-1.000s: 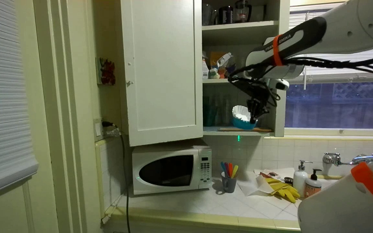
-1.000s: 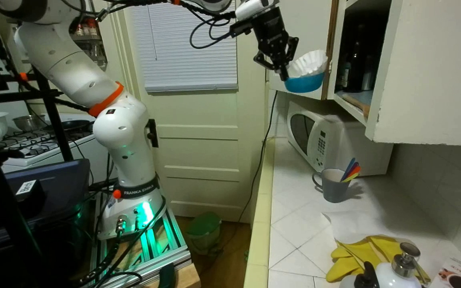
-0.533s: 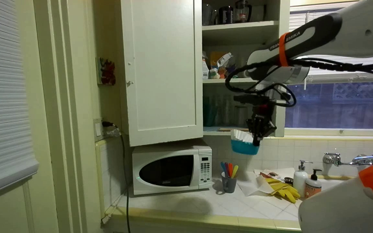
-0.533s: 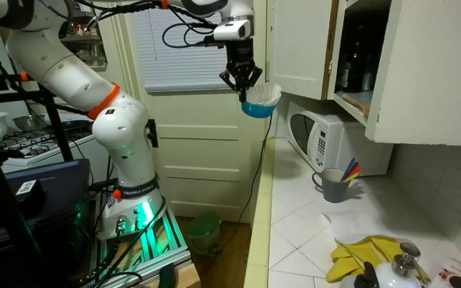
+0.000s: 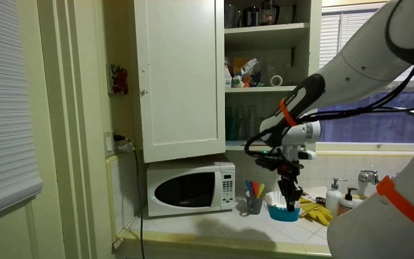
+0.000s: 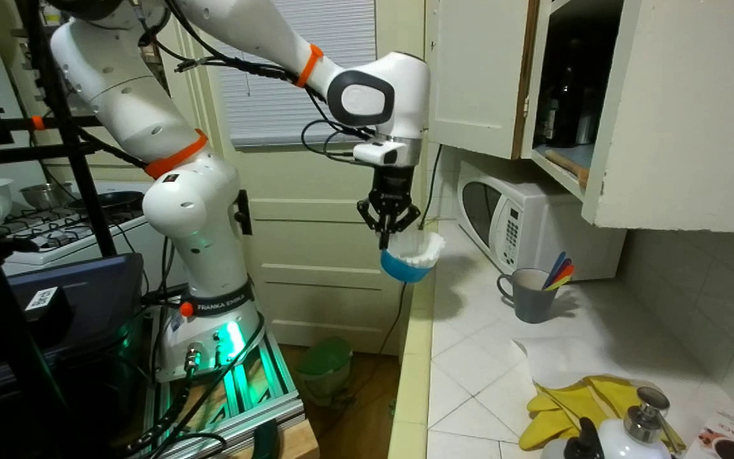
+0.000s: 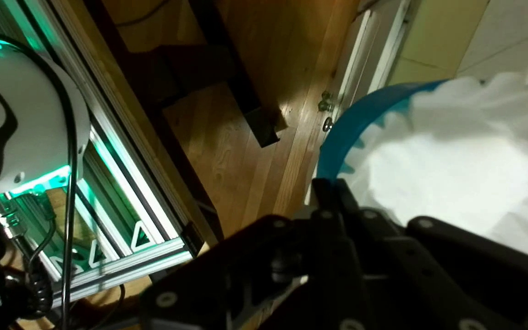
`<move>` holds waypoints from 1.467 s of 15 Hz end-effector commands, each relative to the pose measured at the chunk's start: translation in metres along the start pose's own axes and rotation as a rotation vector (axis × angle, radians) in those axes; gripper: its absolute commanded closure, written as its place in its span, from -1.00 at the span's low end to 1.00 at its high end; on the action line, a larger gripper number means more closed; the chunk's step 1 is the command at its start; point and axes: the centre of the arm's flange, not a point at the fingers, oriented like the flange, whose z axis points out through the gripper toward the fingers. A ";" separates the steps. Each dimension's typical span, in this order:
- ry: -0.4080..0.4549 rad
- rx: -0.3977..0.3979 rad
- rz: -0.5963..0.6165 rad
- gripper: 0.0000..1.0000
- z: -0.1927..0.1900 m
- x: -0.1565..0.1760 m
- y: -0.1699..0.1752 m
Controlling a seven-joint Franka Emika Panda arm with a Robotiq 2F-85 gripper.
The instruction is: Move the blue bowl to the counter
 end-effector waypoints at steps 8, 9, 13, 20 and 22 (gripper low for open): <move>0.107 0.072 0.544 0.98 0.084 0.059 -0.069; 0.104 0.091 0.592 0.98 0.089 0.060 -0.077; 0.123 0.145 0.777 0.98 0.100 0.066 -0.099; 0.209 0.174 0.884 0.98 0.122 0.061 -0.131; 0.206 0.185 0.902 0.98 0.128 0.055 -0.138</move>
